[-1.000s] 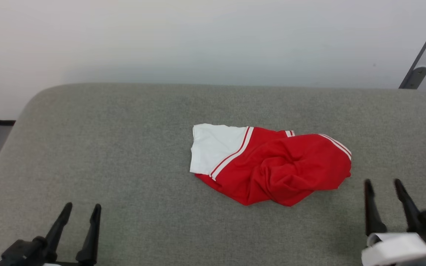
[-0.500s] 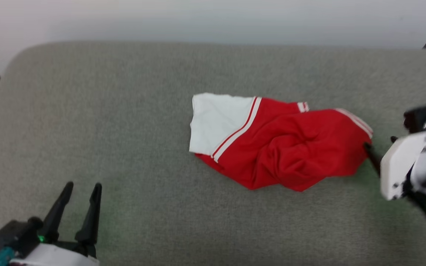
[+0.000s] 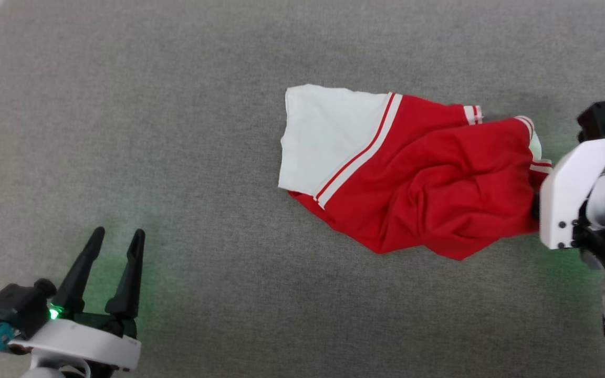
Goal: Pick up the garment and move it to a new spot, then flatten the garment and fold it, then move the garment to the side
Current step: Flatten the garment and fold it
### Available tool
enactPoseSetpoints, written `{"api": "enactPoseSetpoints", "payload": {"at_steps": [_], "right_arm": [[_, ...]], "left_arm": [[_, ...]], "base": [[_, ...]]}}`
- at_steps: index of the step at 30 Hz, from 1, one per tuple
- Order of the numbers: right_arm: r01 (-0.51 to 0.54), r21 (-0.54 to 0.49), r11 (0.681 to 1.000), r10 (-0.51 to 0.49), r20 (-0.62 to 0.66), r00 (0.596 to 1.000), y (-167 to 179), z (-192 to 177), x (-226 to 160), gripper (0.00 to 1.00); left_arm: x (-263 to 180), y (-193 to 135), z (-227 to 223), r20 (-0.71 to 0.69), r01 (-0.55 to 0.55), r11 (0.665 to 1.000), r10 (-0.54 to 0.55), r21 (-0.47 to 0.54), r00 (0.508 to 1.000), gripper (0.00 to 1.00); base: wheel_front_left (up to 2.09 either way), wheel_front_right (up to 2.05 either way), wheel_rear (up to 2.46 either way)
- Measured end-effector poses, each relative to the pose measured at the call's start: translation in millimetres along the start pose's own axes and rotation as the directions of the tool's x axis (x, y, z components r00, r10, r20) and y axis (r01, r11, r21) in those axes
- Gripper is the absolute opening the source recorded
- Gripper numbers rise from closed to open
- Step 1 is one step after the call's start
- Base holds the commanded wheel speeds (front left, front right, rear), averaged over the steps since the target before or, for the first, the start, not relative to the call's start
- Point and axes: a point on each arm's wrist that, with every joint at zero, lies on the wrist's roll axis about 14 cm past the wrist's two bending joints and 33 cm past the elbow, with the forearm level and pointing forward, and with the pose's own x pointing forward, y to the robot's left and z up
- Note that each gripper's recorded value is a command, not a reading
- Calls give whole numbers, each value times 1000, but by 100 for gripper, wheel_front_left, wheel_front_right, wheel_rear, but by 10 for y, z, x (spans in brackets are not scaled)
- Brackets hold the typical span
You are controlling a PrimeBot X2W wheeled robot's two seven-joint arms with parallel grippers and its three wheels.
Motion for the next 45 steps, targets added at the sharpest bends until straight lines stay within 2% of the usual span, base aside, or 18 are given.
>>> {"api": "enactPoseSetpoints", "payload": {"at_steps": [1, 2, 5, 10, 13, 17, 22, 26, 28, 29, 30, 31, 35, 39, 45], "right_arm": [[-10, -15, 1000, 10, 12, 1000, 49, 23, 17, 24], [-24, -24, 999, 25, 28, 999, 97, 45, 30, 0], [-67, -45, 997, 71, 98, 993, 238, 144, -11, 0], [-109, -154, 982, 141, 209, 968, 514, 341, -257, 0], [-165, -225, 960, 222, 256, 941, 813, 437, -410, 0], [-285, -298, 911, 370, 286, 884, 1369, 542, -563, 0], [-396, -370, 840, 487, 194, 851, 1889, 366, -498, 0], [-377, -415, 828, 462, 126, 878, 1895, 182, -291, 0], [-376, -423, 825, 463, 123, 878, 1904, 159, -236, 23], [-382, -421, 823, 472, 131, 872, 1932, 166, -237, 41], [-386, -421, 821, 480, 143, 865, 1956, 182, -247, 82], [-383, -422, 822, 484, 164, 859, 1960, 223, -266, 100], [-344, -430, 835, 469, 231, 852, 1844, 350, -370, 100], [-307, -458, 834, 454, 255, 854, 1683, 411, -554, 100], [-239, -437, 867, 375, 256, 891, 1322, 499, -785, 100]], "left_arm": [[4, 11, -20, -6, -3, 1000, 3, -1, 1000, 100], [12, 19, -36, -11, -5, 1000, 5, -2, 1000, 100], [37, -7, -55, -16, 3, 1000, -4, -6, 1000, 100], [50, -92, -23, -3, 26, 1000, -26, -13, 1000, 100], [50, -138, 1, 7, 37, 999, -36, -18, 999, 100], [35, -198, -9, 7, 48, 998, -48, -27, 999, 100], [-29, -166, -34, 0, 29, 999, -29, -37, 1000, 100], [-93, -130, -57, -7, 10, 999, -10, -45, 1000, 100], [-119, -98, -60, -9, -3, 999, 2, -47, 1000, 100], [-128, -88, -58, -8, -6, 999, 6, -47, 1000, 100], [-135, -78, -55, -7, -10, 999, 10, -48, 1000, 100], [-141, -70, -53, -6, -13, 999, 13, -48, 1000, 100], [-151, -119, -76, -10, -3, 998, 2, -57, 1000, 100], [-100, -200, -55, -1, 27, 998, -27, -56, 1000, 100], [-5, -314, -92, -12, 72, 996, -73, -53, 997, 100]], "base": [[0, 0, 0], [0, 0, 0], [0, 0, 0], [0, 0, 0], [0, 0, 0], [0, 0, 0], [0, 0, 0], [0, 0, 0], [0, 0, 0], [0, 0, 0], [0, 0, 0], [0, 0, 0], [0, 0, 0], [0, 0, 0], [0, 0, 0]]}}
